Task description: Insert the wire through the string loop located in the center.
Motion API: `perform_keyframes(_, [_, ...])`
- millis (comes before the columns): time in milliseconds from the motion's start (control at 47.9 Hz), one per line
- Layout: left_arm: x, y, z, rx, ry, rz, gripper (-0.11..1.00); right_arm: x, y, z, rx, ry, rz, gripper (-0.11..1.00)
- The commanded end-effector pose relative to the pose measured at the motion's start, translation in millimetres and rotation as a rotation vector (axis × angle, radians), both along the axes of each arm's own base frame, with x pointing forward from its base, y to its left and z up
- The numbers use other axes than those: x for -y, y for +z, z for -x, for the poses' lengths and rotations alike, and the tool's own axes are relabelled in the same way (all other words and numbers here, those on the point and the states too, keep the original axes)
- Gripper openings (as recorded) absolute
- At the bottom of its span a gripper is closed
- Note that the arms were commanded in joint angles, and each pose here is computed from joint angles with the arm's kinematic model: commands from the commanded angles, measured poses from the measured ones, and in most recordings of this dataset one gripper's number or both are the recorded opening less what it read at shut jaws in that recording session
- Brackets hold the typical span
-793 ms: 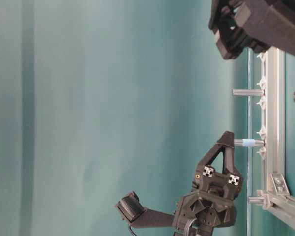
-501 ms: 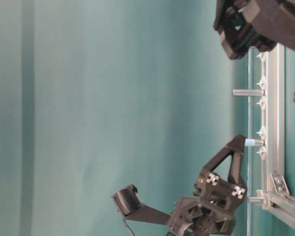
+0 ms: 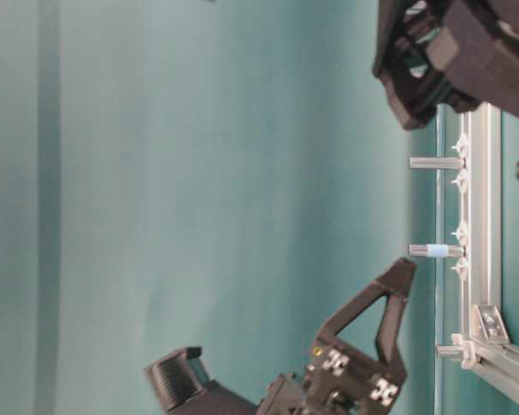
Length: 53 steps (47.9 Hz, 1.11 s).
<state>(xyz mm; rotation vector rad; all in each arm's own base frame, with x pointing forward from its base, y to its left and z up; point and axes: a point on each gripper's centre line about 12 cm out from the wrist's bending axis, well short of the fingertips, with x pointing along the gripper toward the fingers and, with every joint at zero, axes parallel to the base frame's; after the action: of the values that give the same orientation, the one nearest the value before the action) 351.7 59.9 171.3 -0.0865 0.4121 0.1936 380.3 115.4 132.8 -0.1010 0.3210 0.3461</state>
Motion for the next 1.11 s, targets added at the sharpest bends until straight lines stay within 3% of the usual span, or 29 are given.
perform_keyframes(0, [2.0,19.0,1.4,0.055,-0.008,-0.014,0.00,-4.4,13.5,-8.4,-0.001,0.005,0.011,0.00])
perform_keyframes(230, [2.8,28.2,7.9,0.045,-0.008,-0.009,0.00,-6.5,10.2,-11.0,-0.074,0.031,0.079,0.00])
perform_keyframes(584, [8.4,31.2,17.5,-0.026,-0.025,0.003,0.02,-6.7,6.3,-10.5,-0.122,0.027,0.094,0.01])
perform_keyframes(772, [16.5,30.9,27.9,-0.027,-0.044,0.004,0.07,-5.4,1.2,-7.3,-0.146,0.027,0.106,0.37])
perform_keyframes(1085, [22.2,30.3,54.1,-0.019,-0.049,0.009,0.06,-4.9,-6.6,-5.1,-0.164,0.028,0.109,0.35])
